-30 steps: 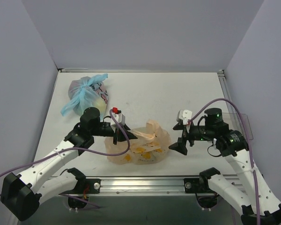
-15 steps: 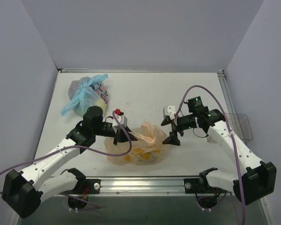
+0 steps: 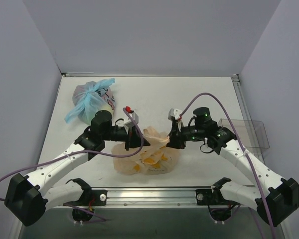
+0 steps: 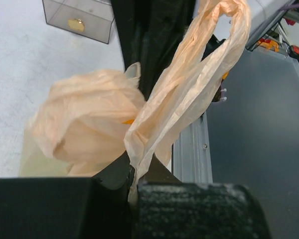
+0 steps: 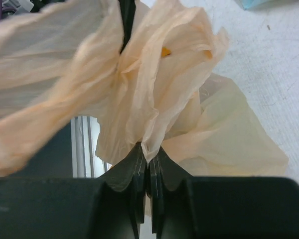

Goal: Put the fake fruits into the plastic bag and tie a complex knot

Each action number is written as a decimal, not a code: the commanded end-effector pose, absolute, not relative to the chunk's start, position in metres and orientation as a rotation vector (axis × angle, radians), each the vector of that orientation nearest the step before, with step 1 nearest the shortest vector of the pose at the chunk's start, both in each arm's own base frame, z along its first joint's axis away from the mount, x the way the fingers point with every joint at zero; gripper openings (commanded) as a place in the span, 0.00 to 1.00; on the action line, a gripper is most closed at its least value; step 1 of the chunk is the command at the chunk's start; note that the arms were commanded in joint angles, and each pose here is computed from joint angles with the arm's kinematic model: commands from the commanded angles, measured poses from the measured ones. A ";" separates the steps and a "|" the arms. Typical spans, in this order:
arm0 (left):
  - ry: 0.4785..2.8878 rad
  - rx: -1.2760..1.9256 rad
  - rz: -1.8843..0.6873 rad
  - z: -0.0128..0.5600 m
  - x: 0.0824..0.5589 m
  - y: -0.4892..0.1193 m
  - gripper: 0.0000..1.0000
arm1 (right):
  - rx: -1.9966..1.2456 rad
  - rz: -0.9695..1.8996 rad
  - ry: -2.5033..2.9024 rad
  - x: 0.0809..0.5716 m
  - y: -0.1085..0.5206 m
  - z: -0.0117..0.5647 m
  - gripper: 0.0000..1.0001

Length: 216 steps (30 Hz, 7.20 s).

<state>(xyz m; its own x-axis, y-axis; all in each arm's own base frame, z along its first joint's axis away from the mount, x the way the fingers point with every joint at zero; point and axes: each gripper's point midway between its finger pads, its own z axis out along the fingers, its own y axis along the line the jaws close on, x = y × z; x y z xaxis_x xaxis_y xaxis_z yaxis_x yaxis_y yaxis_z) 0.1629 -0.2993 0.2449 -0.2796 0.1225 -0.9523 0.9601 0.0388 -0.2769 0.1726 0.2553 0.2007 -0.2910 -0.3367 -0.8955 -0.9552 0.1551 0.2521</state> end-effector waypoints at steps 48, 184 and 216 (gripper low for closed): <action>1.653 1.049 -1.231 0.309 0.231 -0.271 0.93 | -1.390 0.997 1.393 0.164 0.273 0.230 0.00; 1.814 1.505 -1.011 0.179 0.127 -0.286 0.00 | -0.389 1.340 1.914 0.192 0.274 0.224 0.00; 1.885 1.568 -0.398 0.088 0.160 -0.288 0.00 | -0.355 1.464 1.895 0.182 0.282 0.241 0.00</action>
<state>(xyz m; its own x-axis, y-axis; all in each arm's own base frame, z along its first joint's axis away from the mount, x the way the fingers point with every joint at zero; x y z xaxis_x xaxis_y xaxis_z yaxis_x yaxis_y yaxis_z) 0.1555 -0.3239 0.1459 -0.0024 0.5959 -0.8030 0.9766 0.1740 0.1262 0.1675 0.2714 0.1800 -0.8038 0.0707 -0.5907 -0.5072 0.4376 0.7425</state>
